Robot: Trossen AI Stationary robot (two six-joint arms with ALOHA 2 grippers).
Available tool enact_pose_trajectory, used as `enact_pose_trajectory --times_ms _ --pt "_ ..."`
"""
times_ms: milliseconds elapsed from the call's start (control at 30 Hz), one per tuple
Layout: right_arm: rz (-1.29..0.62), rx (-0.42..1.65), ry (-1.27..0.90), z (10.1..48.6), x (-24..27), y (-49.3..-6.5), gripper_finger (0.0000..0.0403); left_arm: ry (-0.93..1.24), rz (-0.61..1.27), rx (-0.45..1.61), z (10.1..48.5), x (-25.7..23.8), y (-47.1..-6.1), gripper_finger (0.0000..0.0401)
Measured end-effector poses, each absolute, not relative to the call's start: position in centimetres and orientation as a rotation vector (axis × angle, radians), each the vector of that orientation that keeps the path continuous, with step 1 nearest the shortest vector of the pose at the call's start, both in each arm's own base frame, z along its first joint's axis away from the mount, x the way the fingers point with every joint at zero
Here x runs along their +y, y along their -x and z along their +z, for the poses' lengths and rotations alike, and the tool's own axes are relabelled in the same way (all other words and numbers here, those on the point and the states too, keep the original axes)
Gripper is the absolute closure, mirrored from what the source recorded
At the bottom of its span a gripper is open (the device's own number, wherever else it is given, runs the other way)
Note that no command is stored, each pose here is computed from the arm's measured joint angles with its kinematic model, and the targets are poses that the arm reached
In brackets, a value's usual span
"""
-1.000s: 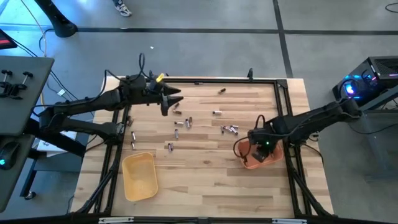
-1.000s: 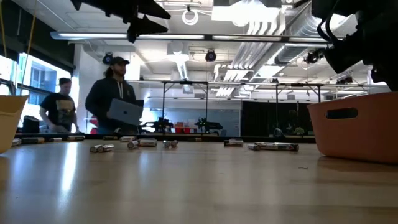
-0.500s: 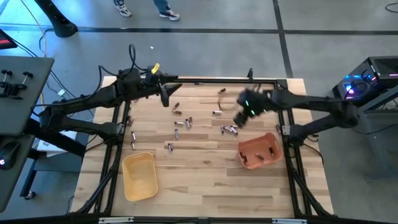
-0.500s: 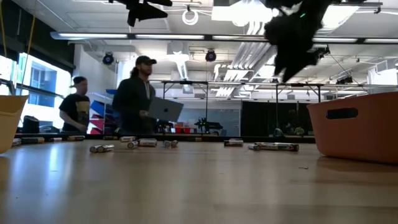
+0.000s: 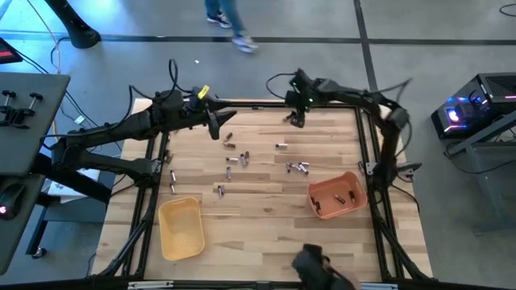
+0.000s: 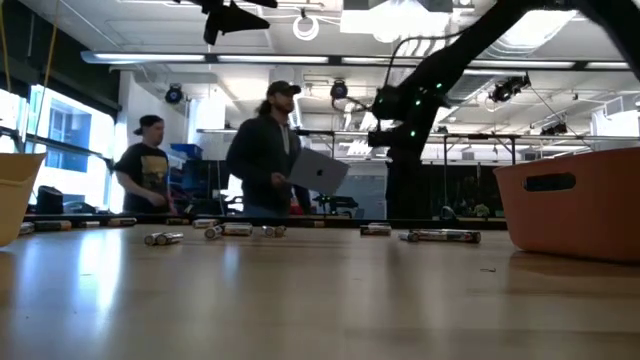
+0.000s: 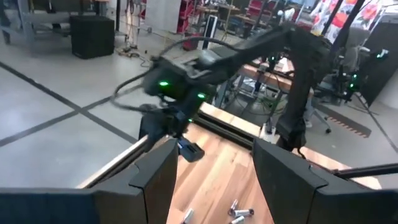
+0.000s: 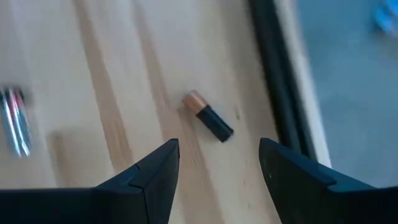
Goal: Sort batteries
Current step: Put the black battery into the orange bin
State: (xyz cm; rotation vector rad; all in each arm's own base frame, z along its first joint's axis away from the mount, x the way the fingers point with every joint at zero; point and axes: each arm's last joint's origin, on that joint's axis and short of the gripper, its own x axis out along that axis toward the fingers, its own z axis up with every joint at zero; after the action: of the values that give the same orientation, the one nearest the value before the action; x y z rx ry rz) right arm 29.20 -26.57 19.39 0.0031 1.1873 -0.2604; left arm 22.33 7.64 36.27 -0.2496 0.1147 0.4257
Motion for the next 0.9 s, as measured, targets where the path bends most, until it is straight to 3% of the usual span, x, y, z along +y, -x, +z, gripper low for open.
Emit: enact_pose_trajectory --times_ms 167,500,667,833,900 --pt "-0.036 1.309 0.137 17.4 -28.2 -31.2 0.0187 0.292 0.425 0.125 36.1 7.5 -22.4 0.0201" --pt "0.006 1.373 0.126 14.4 -30.0 -33.8 0.0201 0.328 0.431 0.118 36.1 7.5 -22.3 0.0201" --pt "0.015 1.419 0.059 12.9 -29.4 -33.2 0.0266 0.328 0.431 0.122 36.0 7.5 -22.3 0.0201" --pt "-0.081 1.449 -0.086 12.4 -28.6 -33.0 0.0368 0.329 0.433 0.138 35.9 7.5 -22.3 0.0201" --pt "-0.078 1.441 -0.17 12.9 -28.0 -32.9 0.0383 0.329 0.433 0.138 35.9 7.5 -22.3 0.0201"
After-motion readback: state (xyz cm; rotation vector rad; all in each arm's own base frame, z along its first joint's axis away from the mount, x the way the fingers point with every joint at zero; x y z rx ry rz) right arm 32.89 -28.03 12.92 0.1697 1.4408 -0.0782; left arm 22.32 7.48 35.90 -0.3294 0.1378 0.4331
